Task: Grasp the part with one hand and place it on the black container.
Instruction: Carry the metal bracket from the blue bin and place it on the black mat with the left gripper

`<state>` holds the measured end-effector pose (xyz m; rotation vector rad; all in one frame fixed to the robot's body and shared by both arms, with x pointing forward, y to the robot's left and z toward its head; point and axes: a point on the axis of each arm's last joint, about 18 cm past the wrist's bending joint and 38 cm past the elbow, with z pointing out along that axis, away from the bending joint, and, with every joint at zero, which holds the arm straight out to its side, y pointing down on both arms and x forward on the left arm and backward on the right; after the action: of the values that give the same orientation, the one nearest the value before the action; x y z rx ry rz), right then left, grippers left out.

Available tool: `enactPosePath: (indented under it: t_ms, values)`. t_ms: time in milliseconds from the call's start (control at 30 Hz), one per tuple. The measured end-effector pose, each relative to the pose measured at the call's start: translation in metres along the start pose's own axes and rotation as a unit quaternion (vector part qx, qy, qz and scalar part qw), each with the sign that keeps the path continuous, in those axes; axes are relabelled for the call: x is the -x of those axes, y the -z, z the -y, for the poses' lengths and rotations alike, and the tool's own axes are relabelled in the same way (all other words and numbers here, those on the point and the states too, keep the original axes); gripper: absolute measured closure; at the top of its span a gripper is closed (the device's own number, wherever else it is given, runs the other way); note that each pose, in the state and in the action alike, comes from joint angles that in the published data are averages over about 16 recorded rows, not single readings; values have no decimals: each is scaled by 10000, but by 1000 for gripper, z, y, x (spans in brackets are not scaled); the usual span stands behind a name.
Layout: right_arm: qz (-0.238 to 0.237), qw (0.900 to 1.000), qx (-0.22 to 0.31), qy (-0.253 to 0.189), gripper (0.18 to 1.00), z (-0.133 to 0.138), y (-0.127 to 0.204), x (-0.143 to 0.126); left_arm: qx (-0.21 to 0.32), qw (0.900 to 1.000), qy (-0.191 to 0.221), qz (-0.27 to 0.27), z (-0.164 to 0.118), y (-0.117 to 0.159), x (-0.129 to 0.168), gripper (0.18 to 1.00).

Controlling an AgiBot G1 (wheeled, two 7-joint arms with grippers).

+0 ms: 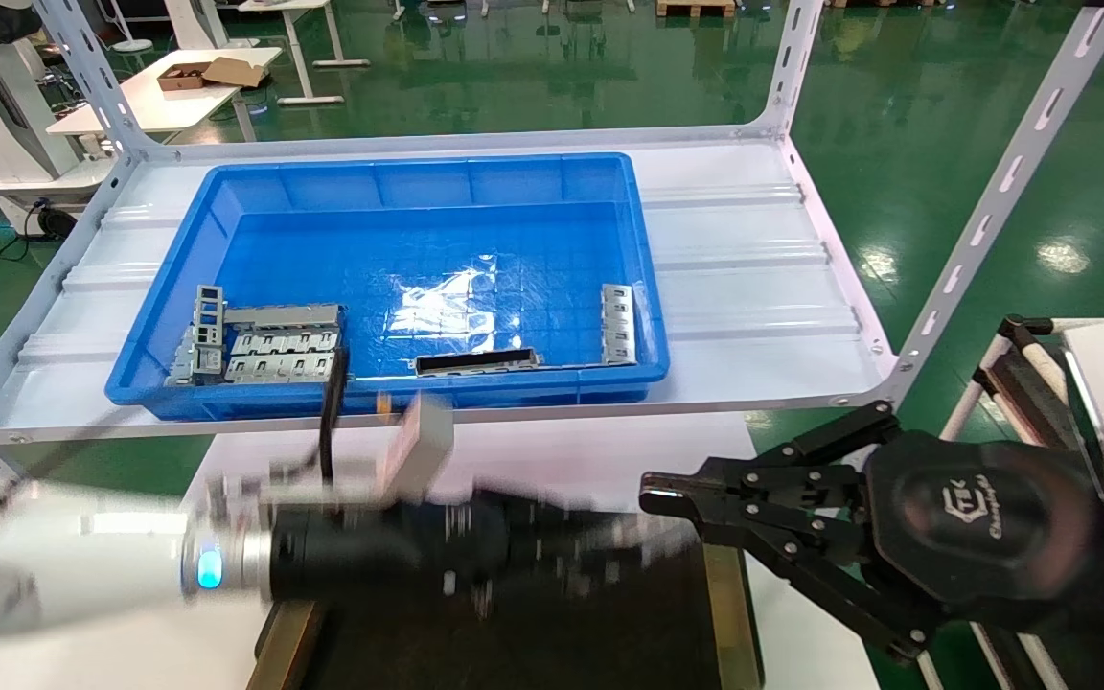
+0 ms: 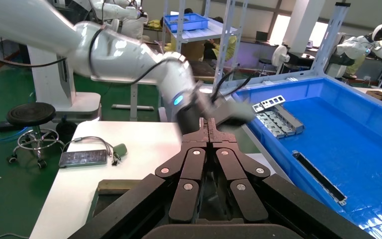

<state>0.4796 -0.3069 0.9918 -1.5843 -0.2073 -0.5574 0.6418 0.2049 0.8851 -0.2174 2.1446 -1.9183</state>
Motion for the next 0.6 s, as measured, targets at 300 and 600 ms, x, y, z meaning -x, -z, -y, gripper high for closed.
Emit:
enactPosePath:
  t_ms: [300,600]
  values:
    - [0,10000,0,0,988,0,0,0,115,9909,1084,794,-98,-20,-5,861]
    - [0,10000,0,0,988,0,0,0,-46,9574,1859,2209,-159,-47,8,861]
